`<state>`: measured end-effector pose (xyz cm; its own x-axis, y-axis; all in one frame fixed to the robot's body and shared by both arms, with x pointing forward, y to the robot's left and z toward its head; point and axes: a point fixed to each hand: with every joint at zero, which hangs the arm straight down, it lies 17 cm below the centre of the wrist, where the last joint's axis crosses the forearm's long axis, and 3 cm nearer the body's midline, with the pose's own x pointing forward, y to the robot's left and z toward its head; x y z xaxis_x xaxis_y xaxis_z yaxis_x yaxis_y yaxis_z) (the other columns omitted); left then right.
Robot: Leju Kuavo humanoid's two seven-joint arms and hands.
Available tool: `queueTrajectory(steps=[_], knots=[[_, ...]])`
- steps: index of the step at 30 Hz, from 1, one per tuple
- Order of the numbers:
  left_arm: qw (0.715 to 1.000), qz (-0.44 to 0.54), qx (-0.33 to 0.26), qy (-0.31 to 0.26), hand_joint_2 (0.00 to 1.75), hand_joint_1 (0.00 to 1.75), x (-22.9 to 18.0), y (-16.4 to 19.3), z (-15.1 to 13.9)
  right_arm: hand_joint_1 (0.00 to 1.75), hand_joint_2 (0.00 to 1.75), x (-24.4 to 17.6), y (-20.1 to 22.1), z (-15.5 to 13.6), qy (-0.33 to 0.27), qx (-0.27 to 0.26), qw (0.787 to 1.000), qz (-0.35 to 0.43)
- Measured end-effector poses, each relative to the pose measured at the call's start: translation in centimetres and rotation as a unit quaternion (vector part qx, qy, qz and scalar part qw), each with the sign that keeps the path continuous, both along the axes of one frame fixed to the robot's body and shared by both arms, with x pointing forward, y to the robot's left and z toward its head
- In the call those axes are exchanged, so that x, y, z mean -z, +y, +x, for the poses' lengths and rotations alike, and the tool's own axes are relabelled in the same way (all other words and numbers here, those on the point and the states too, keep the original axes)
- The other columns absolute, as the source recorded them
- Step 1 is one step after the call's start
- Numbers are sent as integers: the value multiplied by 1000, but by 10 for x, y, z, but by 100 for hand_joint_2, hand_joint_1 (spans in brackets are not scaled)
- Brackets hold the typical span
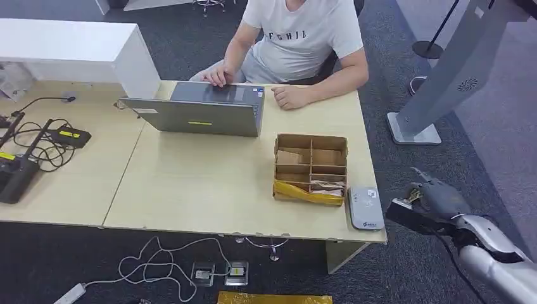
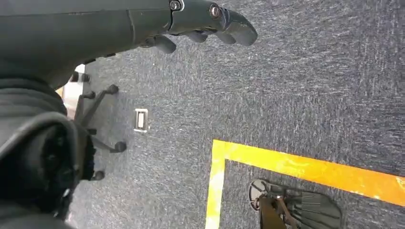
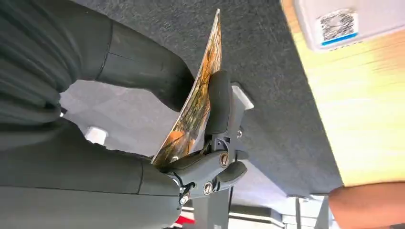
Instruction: Pass the card to the sensor for recognition and then transmit it.
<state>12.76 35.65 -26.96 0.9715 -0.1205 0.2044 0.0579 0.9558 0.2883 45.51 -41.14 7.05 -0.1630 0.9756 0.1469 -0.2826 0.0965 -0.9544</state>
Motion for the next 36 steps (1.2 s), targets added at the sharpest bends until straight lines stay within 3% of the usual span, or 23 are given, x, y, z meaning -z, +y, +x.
queueTrajectory(steps=[5, 36], knots=[[1000, -2, 4, 0, 0, 0, -1, -2, 4, 175, 175, 8, 22, 4, 0, -31, 1000, 0], [1000, 0, 3, 7, 0, 0, -1, -3, 5, 175, 175, 23, 55, 32, 11, -37, 999, 31]])
